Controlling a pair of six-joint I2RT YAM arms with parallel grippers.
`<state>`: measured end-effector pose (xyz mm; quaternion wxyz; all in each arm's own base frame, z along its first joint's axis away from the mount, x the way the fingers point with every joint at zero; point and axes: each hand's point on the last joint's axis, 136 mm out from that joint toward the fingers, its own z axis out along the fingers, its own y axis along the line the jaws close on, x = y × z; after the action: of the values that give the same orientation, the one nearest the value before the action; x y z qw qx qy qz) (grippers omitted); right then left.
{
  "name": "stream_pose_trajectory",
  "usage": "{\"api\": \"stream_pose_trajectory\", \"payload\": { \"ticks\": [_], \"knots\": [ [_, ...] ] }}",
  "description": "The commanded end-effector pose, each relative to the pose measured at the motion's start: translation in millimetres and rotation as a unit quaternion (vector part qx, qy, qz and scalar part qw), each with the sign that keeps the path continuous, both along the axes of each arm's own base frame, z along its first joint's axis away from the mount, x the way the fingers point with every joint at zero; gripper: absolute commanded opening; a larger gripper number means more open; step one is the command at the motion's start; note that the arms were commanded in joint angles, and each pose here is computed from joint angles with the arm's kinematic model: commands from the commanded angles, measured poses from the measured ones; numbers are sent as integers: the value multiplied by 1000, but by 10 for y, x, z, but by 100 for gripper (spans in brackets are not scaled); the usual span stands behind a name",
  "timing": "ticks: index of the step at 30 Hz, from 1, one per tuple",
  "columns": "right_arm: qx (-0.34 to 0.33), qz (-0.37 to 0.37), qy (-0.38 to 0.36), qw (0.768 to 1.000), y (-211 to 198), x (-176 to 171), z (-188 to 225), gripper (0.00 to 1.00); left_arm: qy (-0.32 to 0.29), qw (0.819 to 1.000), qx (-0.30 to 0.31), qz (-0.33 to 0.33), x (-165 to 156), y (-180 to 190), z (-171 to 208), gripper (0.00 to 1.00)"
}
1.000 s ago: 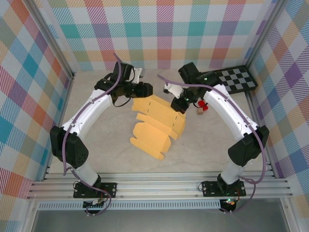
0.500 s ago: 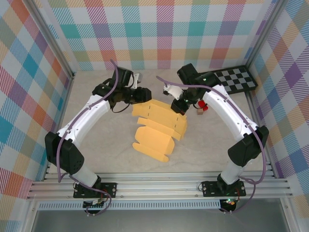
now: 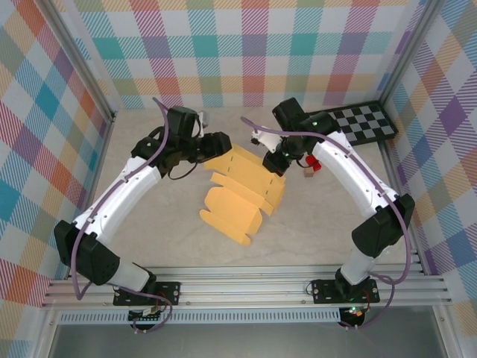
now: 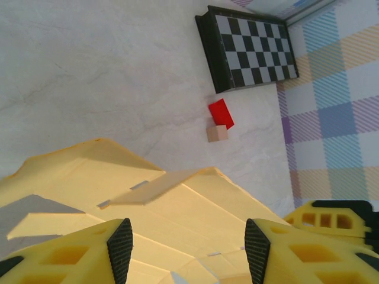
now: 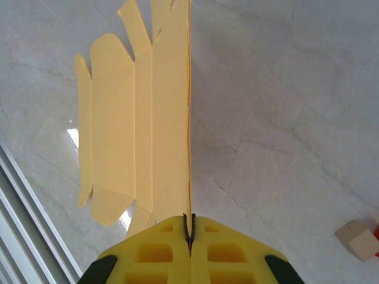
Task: Fold the paper box
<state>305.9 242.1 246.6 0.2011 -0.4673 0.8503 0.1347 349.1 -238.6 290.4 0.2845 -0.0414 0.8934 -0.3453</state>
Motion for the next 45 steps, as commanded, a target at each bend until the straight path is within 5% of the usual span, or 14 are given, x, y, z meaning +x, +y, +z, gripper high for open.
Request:
{"api": "stream_pose_trajectory", "payload": {
  "ticks": [1,11,19,45],
  "knots": [
    [15,-2,-15,1000,21,-44,111,0,5,1000,-14,9,-38,-23,-22,55],
    [17,8,-11,1000,68,-102,76,0,-73,996,54,-24,142,83,24,60],
    [18,13,-11,1000,93,-119,57,0,-40,997,-31,-53,155,-103,-27,59],
    [22,68,-74,995,337,-81,-181,0,19,997,-74,-3,49,-350,-285,60]
  ]
}}
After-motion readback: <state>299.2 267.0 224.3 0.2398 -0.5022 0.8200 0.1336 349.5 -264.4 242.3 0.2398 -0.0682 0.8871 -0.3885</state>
